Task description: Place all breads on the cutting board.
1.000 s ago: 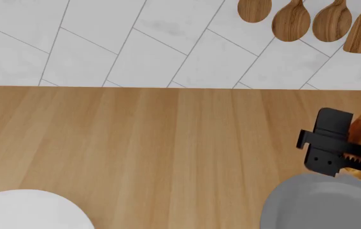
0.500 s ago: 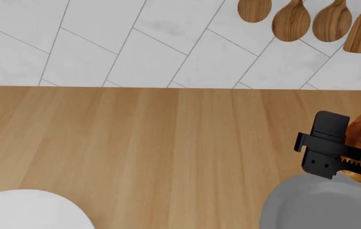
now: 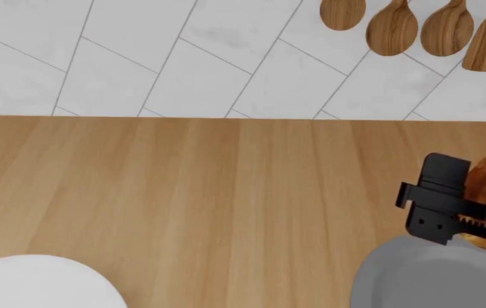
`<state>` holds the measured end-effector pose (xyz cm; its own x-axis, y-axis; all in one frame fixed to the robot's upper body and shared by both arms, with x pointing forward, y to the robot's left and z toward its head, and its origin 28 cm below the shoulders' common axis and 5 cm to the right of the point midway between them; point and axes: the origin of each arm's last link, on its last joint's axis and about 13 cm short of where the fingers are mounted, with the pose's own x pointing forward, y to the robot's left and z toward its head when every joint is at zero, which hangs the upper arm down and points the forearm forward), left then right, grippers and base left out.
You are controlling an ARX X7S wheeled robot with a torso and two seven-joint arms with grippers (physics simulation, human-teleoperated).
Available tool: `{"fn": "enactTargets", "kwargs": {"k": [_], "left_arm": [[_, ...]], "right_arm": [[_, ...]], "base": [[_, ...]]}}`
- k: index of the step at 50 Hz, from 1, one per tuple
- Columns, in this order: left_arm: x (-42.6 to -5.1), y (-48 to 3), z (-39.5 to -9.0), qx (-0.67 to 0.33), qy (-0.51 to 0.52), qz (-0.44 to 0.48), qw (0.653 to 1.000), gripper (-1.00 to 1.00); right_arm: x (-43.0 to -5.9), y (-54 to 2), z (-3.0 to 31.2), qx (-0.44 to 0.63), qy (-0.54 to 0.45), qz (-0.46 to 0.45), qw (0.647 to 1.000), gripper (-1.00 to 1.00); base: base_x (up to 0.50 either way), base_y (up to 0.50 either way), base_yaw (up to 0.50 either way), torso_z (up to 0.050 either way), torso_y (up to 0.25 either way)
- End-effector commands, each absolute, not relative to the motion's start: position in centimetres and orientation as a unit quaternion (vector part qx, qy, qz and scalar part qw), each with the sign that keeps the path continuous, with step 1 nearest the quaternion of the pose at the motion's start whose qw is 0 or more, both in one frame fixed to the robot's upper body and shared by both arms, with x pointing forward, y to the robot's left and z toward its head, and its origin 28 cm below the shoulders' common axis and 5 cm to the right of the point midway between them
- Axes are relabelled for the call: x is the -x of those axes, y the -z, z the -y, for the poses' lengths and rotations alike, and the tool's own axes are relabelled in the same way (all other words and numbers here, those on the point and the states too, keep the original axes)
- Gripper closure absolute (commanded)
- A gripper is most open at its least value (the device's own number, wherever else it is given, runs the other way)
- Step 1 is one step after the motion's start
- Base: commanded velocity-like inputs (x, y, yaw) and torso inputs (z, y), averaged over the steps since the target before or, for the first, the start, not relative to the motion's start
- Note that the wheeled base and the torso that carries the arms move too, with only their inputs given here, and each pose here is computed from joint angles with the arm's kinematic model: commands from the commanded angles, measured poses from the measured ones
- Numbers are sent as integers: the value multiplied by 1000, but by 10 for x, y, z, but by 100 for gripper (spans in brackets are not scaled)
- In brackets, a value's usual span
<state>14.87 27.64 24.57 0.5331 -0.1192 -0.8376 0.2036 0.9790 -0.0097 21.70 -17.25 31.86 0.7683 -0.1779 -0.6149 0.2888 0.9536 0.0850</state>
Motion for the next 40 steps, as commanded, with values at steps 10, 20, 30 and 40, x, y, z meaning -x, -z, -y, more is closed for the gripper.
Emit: {"fn": "enactTargets", "kwargs": {"k": [10,20,30,40], "left_arm": [[-136,-301,-281,-42,77,-403,911,100],[-130,-331,-287,-22,70,-320,945,100],[-129,-350,-289,-21,68,-259,963,100],[-137,-340,-282,-7,88,-266,960,100]], "right_arm": [[-208,-336,169,-40,100,-298,948,100],[-187,-344,171,-64,44,-211,974,100],[-180,-343,174,-25,66,-141,988,100],[-181,-341,175,-8,74,-124,990,100]], "base": [[0,0,0,0,0],[0,0,0,0,0],[-77,7,0,0,1],[-499,123,0,0,0]]}}
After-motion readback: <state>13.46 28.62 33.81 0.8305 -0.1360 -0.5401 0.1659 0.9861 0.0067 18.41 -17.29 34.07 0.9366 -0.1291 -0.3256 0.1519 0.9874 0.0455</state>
